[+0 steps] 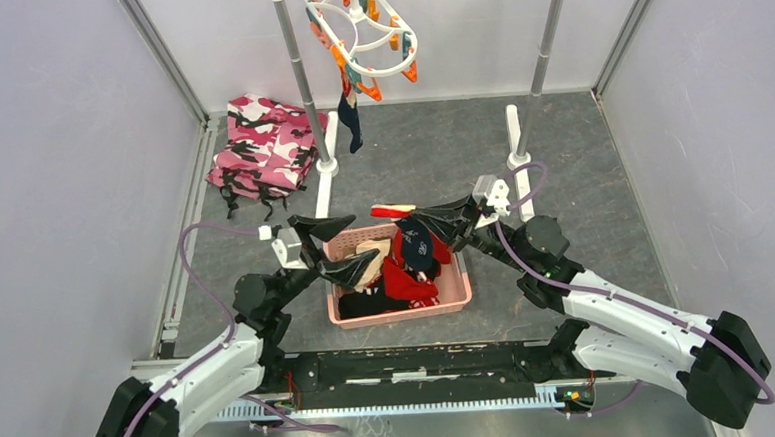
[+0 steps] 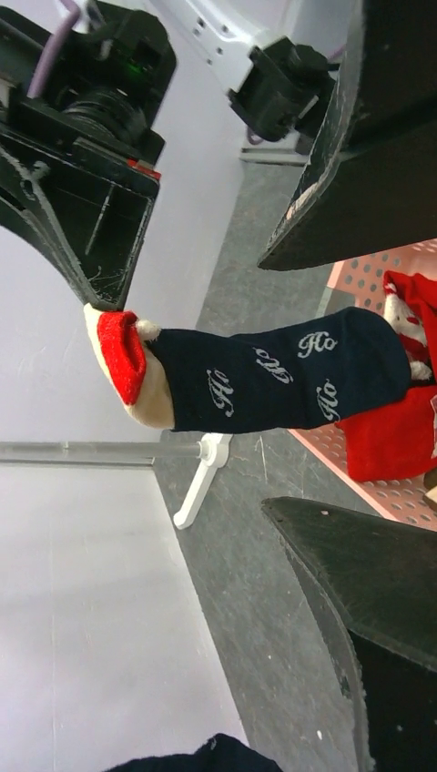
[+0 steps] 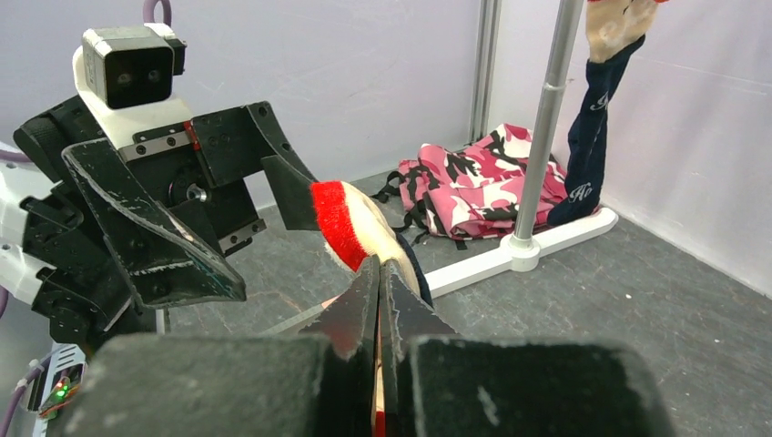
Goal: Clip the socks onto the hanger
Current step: Pick up the sock from the bin.
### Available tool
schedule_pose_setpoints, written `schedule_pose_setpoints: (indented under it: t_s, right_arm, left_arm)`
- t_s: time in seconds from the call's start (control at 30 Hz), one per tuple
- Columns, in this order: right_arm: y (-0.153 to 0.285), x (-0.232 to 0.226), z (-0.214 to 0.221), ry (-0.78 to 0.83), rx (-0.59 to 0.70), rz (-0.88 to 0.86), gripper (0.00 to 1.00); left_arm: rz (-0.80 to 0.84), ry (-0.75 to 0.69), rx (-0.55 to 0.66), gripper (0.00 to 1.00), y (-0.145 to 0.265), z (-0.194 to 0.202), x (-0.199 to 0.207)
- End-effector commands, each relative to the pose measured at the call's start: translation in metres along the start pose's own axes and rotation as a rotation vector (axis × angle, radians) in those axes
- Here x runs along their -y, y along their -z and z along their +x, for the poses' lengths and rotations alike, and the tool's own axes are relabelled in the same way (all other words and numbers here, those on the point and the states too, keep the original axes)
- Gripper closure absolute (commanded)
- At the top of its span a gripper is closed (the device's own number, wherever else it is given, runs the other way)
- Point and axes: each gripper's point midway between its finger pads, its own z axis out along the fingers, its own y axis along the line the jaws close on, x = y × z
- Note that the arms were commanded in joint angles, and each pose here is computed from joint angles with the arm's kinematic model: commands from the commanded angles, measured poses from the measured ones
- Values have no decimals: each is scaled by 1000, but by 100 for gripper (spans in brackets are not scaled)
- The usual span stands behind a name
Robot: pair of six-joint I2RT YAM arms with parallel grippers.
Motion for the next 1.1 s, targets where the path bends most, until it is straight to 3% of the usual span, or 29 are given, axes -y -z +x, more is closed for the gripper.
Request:
schedule_pose_setpoints:
  t_s: [0.0,0.37,0.47,0.53,0.6,0.7,0.8,0.83,1.07]
  right_arm:
    - [-5,-4,-18,-8,54,-20,100]
    - [-11,-9,-19,-4,33,-59,100]
    - [-12,-10,-19,-2,30,-64,100]
    - [-12,-9,-20,0,29,-63,100]
    - [-12,-9,-20,3,24,-62,100]
    - [-13,-8,-19,4,16,-59,100]
    - [-13,-6,-18,3,10,-53,100]
    - [-12,-5,-17,9,3,-50,99]
    - [2,11,-13,187,-66,8,62]
  left_arm:
    - [104,-223,127,2,-20,-40,10]
    - [124,-357,77,5,-58,-41,-6]
    - [179,-350,55,11,-65,-37,-1]
    - [216,-345,42,18,-68,-34,4]
    - [238,-336,32,32,-70,-33,6]
    - [254,-312,17,69,-73,-33,9]
    - [251,-266,-1,96,-73,-34,10]
    - [242,-238,-9,98,-73,-34,10]
    - [33,68,-112,98,-69,-38,-6]
